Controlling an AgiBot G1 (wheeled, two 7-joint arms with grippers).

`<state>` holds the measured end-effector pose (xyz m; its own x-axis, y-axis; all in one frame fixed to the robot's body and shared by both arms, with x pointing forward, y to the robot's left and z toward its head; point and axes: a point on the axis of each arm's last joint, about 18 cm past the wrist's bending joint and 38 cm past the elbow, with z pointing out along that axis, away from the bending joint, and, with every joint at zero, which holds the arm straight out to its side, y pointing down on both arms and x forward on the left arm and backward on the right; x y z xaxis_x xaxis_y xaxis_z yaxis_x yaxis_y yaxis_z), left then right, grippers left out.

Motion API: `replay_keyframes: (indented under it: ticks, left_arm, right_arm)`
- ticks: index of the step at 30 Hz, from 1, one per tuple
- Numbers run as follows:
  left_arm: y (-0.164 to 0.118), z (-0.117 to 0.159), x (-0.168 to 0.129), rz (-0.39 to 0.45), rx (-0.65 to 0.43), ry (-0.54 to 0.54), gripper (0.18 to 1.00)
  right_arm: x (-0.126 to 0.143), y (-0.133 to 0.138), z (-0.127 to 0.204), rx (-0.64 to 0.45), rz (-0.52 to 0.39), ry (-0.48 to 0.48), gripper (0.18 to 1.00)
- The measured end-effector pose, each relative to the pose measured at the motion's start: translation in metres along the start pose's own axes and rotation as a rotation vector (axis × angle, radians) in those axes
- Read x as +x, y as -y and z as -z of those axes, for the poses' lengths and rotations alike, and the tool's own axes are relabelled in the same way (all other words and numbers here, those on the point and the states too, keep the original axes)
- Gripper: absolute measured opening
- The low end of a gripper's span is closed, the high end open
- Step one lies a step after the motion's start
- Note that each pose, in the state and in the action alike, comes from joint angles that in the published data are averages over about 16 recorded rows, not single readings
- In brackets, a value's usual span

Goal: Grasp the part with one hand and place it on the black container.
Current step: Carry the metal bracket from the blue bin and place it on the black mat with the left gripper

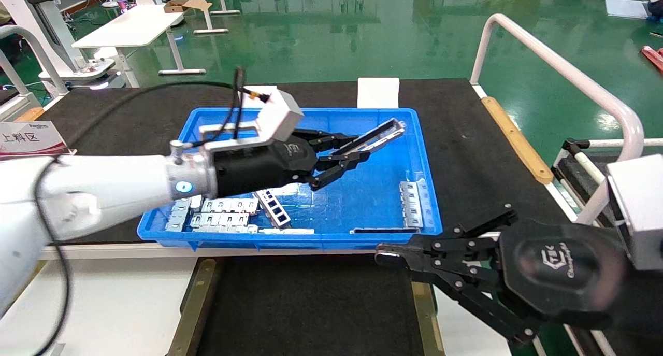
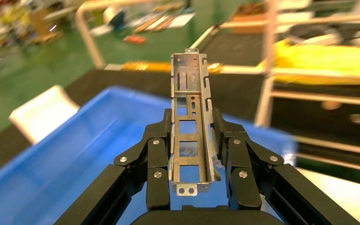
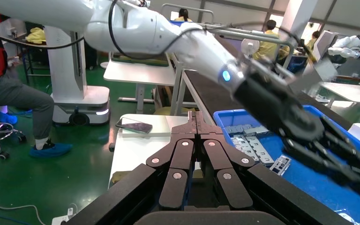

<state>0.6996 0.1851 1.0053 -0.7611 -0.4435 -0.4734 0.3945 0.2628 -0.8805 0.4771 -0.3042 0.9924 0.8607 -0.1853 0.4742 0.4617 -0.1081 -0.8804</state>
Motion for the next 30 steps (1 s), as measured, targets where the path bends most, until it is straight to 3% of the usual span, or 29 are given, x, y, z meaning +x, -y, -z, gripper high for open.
replay_keyframes:
  ticks: [7, 14, 22, 30]
  left_arm:
    - [0.020, 0.040, 0.016, -0.046, 0.058, -0.135, 0.358]
    - [0.017, 0.079, 0.039, -0.060, 0.065, -0.230, 0.358]
    - [-0.009, 0.113, 0.075, -0.027, 0.016, -0.280, 0.358]
    - [-0.054, 0.129, 0.117, 0.064, -0.072, -0.263, 0.358]
  right_arm:
    - [0.000, 0.000, 0.000, 0.000, 0.000, 0.000, 0.191]
    - [0.000, 0.000, 0.000, 0.000, 0.000, 0.000, 0.191]
    - [0.000, 0.000, 0.000, 0.000, 0.000, 0.000, 0.191]
    - [0.000, 0.000, 0.000, 0.000, 0.000, 0.000, 0.191]
